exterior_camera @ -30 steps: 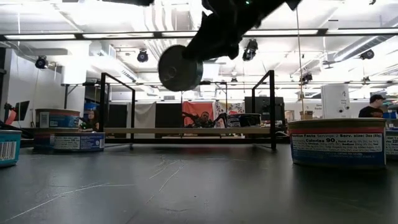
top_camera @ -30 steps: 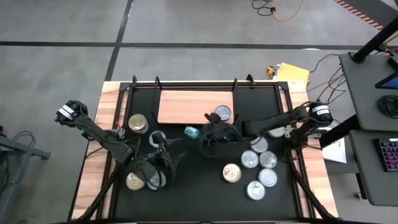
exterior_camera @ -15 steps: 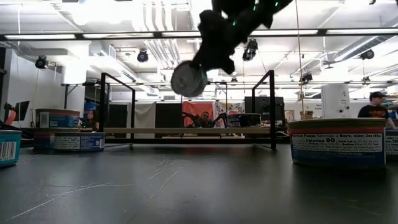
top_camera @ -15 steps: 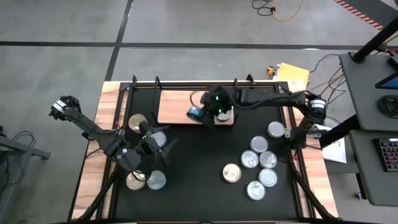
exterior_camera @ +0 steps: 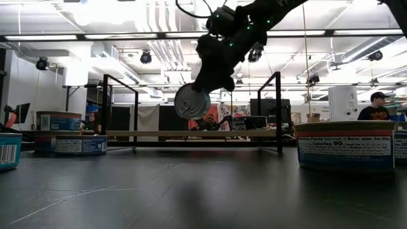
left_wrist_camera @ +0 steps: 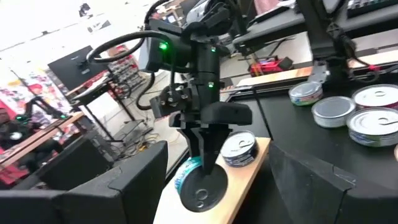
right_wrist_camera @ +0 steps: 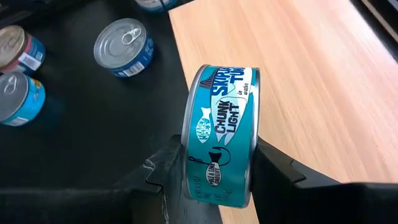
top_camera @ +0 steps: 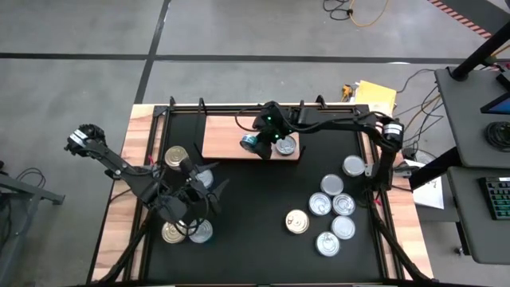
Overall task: Stack canned seafood by type on shelf
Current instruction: Put the green tuna can on the shelf
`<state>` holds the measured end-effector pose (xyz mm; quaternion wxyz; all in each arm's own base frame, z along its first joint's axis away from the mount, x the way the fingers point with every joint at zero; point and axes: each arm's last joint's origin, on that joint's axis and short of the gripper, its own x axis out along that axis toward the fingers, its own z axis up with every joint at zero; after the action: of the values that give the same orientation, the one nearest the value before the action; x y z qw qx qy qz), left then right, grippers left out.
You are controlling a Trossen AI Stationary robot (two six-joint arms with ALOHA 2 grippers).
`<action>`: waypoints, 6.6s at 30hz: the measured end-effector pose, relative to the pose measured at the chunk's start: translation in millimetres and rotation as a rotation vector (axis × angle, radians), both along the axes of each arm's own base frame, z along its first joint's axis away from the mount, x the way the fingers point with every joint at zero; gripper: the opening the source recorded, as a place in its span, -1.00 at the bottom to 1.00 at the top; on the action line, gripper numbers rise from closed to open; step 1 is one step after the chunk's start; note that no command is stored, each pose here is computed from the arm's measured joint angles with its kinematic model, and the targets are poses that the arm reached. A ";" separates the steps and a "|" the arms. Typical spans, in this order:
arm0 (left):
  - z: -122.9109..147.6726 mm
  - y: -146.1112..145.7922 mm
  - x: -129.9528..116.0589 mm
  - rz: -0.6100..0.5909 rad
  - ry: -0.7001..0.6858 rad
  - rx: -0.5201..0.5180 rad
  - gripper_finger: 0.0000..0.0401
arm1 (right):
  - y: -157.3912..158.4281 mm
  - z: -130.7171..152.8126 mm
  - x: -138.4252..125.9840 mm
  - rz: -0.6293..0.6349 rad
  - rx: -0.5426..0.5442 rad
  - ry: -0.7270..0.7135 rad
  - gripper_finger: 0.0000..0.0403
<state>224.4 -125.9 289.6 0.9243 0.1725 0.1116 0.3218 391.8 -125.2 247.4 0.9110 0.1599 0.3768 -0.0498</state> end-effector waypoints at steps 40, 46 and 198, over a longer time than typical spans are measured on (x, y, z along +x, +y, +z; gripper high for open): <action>-1.9 -0.8 1.2 0.011 -0.025 -0.030 0.31 | -7.7 -27.8 13.6 -0.007 -0.040 0.023 -0.21; -1.9 -0.8 1.2 0.011 -0.026 -0.031 0.31 | -10.2 -28.5 12.6 -0.052 -0.069 0.040 -0.07; -82.8 236.7 109.8 0.262 0.622 -0.629 -1.00 | 134.2 82.8 -122.8 0.099 -0.307 -0.120 -0.94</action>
<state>334.2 110.8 206.8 0.8058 -0.0435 0.4967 0.3196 269.0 9.0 330.2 0.9469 0.0030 0.3172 -0.0520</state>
